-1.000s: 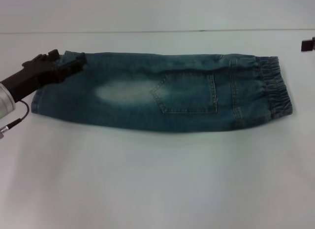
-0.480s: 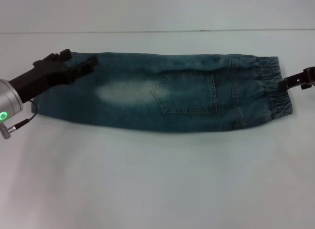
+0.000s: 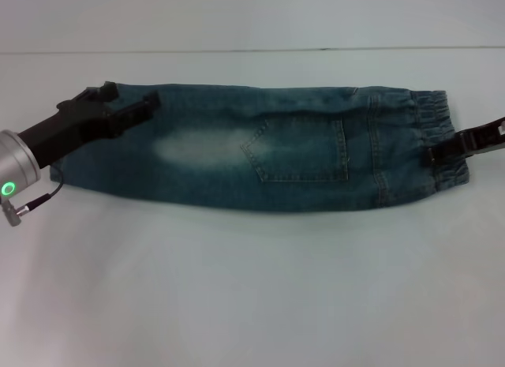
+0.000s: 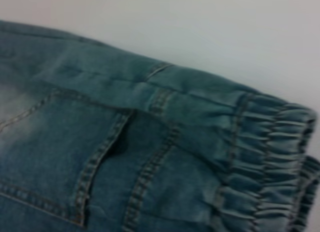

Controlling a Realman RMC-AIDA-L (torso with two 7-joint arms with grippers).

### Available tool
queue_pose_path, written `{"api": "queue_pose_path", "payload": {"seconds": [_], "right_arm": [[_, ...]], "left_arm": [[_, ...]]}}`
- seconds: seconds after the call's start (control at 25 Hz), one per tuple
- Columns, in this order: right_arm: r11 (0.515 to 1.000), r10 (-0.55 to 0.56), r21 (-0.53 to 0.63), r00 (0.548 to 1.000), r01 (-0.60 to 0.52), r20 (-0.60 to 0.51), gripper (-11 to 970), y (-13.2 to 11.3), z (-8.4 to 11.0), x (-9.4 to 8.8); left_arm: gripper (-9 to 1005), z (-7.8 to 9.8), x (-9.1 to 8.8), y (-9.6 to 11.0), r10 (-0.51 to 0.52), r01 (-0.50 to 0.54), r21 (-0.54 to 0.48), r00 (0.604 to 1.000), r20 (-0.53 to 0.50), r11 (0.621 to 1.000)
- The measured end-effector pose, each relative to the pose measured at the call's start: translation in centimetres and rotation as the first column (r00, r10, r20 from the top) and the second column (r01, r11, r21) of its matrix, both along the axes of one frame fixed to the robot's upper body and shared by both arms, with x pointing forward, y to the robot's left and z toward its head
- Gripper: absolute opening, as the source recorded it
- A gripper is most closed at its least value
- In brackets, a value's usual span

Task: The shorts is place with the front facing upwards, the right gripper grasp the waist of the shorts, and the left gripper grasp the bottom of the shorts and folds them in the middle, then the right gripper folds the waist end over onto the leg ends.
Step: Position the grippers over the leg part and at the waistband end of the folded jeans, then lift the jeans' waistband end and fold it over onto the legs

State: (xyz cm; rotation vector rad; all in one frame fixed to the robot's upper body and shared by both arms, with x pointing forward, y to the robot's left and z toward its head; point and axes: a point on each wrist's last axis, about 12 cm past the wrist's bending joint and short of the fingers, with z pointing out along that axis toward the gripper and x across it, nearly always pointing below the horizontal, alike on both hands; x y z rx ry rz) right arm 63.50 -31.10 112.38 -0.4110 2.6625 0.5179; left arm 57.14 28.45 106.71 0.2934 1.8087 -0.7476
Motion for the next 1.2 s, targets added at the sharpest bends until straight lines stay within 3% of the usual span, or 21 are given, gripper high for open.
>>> {"api": "queue_pose_path", "payload": {"seconds": [0.64, 1.08, 1.2], "right_arm": [[0.997, 0.068, 0.037, 0.997, -0.069, 0.028, 821, 1.8, 0.1, 0.1], [0.998, 0.040, 0.038, 0.998, -0.042, 0.055, 618, 0.7, 0.4, -0.1], [0.998, 0.046, 0.035, 0.997, -0.048, 0.057, 368, 0.7, 0.4, -0.1]], "left_arm": [[865, -0.8, -0.4, -0.7, -0.010, 0.009, -0.014, 1.000, -0.026, 1.000], [840, -0.5, -0.5, -1.1, -0.036, 0.036, -0.032, 0.999, -0.014, 0.999], [833, -0.4, -0.4, -1.4, -0.050, 0.049, -0.029, 0.999, -0.007, 0.998]]}}
